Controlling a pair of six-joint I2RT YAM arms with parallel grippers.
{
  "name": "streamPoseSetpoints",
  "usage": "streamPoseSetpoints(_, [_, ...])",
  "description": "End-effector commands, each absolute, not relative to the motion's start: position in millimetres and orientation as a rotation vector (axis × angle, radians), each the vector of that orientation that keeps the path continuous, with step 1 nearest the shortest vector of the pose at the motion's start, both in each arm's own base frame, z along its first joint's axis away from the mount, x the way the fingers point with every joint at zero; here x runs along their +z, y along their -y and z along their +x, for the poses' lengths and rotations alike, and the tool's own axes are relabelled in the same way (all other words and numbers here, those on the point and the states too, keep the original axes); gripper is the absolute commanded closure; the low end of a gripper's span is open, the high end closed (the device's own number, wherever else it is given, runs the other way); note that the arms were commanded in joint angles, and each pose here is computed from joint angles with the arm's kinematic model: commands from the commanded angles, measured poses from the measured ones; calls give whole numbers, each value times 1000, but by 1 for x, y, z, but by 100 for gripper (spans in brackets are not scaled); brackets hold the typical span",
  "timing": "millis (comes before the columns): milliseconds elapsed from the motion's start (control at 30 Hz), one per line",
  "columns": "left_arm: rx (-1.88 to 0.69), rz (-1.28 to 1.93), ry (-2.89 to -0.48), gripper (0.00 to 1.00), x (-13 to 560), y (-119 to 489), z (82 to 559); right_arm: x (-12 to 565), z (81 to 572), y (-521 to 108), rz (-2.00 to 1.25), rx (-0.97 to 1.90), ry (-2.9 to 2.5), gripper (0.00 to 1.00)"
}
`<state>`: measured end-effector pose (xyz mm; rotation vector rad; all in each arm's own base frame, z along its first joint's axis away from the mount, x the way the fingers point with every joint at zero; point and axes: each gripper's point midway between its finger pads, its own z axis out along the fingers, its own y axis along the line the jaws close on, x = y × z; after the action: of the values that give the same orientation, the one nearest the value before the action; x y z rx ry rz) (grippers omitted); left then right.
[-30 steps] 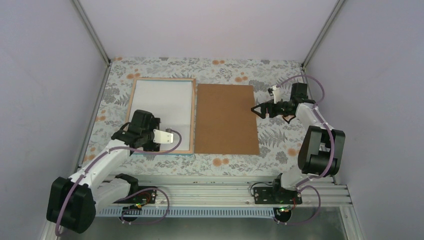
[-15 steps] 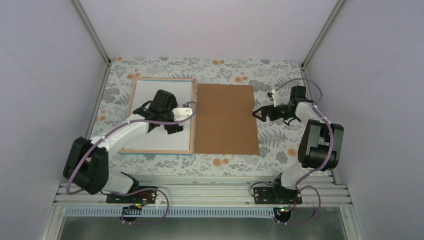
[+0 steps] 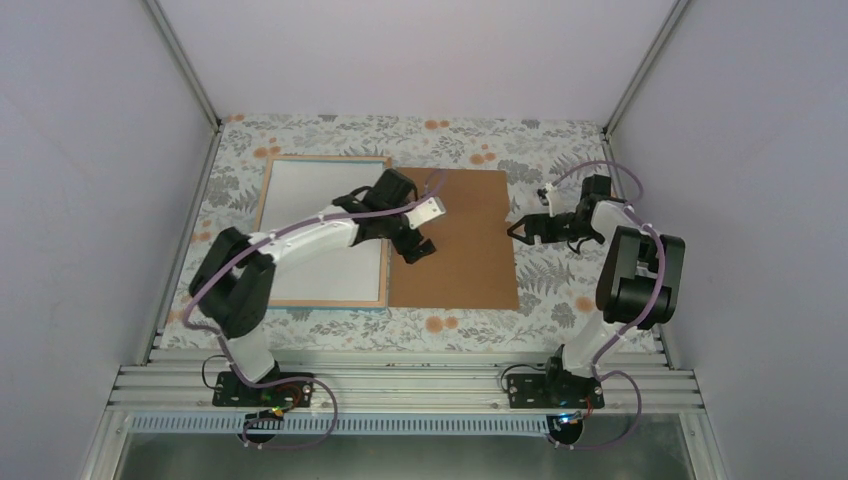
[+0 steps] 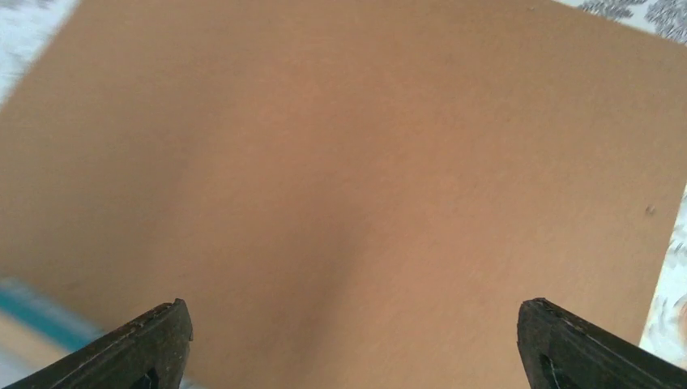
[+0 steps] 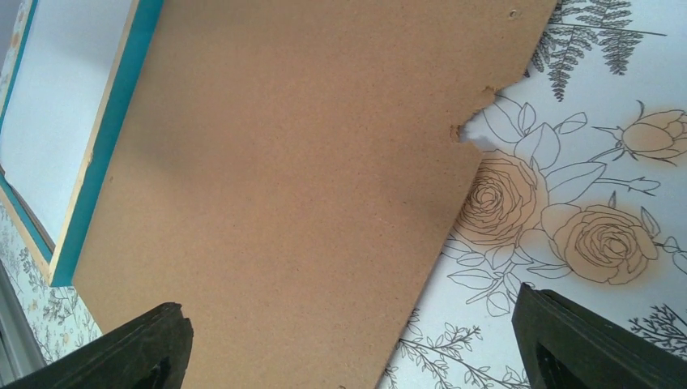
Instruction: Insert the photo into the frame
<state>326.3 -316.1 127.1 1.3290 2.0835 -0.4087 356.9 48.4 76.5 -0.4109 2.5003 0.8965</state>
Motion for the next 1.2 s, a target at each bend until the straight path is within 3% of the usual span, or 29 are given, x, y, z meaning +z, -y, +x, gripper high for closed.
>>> streamPoseSetpoints(0, [-549, 1156, -2259, 0, 106, 342, 329, 80, 363, -42, -371, 899, -2505, 2])
streamPoseSetpoints(600, [-493, 639, -2598, 0, 40, 309, 379, 92, 369, -53, -196, 1191, -2444, 3])
streamPoseSetpoints(1167, [-413, 289, -2743, 0, 11, 271, 386, 33, 364, -46, 61, 1168, -2633, 4])
